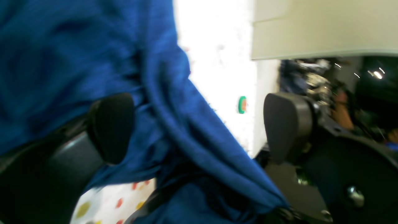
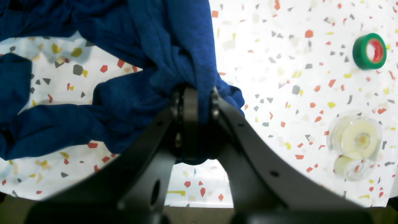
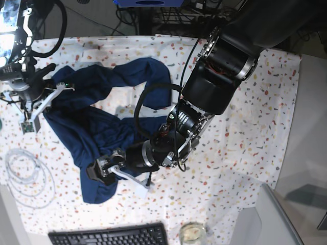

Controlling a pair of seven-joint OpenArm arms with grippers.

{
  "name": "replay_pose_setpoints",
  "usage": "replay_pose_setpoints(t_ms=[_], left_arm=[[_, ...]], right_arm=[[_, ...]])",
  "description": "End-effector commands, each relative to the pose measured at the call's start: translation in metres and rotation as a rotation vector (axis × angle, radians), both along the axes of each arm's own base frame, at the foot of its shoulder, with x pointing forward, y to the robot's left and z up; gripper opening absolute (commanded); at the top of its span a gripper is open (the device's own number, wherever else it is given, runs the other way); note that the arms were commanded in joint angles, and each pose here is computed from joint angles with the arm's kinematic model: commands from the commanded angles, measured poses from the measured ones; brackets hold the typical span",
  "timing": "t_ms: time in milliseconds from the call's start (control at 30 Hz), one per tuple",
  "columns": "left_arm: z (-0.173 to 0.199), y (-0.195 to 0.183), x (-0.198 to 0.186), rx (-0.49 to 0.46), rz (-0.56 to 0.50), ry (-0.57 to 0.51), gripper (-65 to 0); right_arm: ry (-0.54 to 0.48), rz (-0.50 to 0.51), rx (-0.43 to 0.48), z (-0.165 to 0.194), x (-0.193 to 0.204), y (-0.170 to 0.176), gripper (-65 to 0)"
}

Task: Layout the t-shirt on the table in an organized manner, then fold the t-shirt properly
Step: 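Grasp the shirt with the left gripper and drag it outward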

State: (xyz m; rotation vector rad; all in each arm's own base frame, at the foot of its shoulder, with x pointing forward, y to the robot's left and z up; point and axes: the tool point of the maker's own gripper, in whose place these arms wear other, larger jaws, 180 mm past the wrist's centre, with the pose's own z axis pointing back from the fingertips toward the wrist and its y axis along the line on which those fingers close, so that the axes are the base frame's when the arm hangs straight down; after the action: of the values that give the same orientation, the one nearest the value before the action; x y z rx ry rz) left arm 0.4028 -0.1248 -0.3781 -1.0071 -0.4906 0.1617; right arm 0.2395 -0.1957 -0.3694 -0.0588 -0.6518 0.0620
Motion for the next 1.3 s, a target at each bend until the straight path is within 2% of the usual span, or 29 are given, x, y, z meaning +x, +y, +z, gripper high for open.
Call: replay_pose_setpoints(t_ms=[0,100,200,233,333,400,500,567,767,833,900,967,1067,1100,1167,1267], left_arm=[[0.02,-0.011,0.011,-0.037,-0.004,-0.036,-5.4],[0.018,-0.01,0.016,-0.022,-0.005,-0.026,-9.5],[0.016,-0.006,0.017,-0.012,0.001,-0.027,-10.2],[0.015,-0.004,0.018,-0.006,0.004,-0.028,-10.2],[-0.001,0.021,0.022,0.108,-0.006,-0.061,-10.7],[-0.02,0.032,0.015,0.224,-0.047,-0.088,-16.9],[-0.042,0.051,0.0,0.343,-0.084,-0.12,-34.6],[-0.05,0.07,-0.009,0.379,-0.081,-0.136,-44.1],[-0.044,0.146,-0.011,0.482,-0.039,-0.22,-62.7],[-0.04,0.178,-0.011,0.535,-0.03,-0.249,-65.0],[-0.033,0.2,-0.014,0.574,-0.028,-0.276,-65.0],[-0.027,0.22,-0.018,0.612,-0.032,-0.302,-65.0],[-0.023,0.235,-0.027,0.643,-0.045,-0.319,-65.0],[-0.024,0.24,-0.03,0.649,-0.042,-0.316,-65.0],[-0.026,0.251,-0.036,0.645,-0.006,-0.3,-65.0],[-0.031,0.283,-0.045,0.639,0.096,-0.251,-65.0]], right_arm=[[-0.039,0.011,-0.01,0.009,0.005,-0.001,-65.0],[-0.059,0.069,-0.008,0.01,0.006,0.009,-65.0],[-0.07,0.142,-0.005,0.006,-0.003,0.017,-65.0],[-0.068,0.135,-0.007,0.005,-0.005,0.014,-65.0],[-0.036,0.125,-0.007,-0.003,-0.018,0.01,-65.0],[-0.016,0.117,-0.011,-0.007,-0.026,0.006,-65.0],[-0.005,0.102,-0.018,-0.009,-0.03,0.0,-65.0],[0.009,0.098,-0.021,-0.012,-0.033,-0.002,-65.0],[0.157,0.054,0.011,-0.061,-0.055,-0.011,-64.8],[0.176,0.044,0.018,-0.069,-0.054,-0.013,-64.5],[0.174,0.039,0.02,-0.069,-0.052,-0.013,-59.3],[0.16,0.042,0.011,-0.061,-0.048,-0.013,-46.7],[0.068,0.07,-0.007,-0.029,-0.036,-0.007,-25.7],[0.04,0.083,-0.011,-0.02,-0.031,-0.003,-20.9],[-0.034,0.089,-0.002,-0.001,-0.013,0.005,-16.2],[-0.124,0.082,0.009,0.018,0.035,0.007,-16.2]])
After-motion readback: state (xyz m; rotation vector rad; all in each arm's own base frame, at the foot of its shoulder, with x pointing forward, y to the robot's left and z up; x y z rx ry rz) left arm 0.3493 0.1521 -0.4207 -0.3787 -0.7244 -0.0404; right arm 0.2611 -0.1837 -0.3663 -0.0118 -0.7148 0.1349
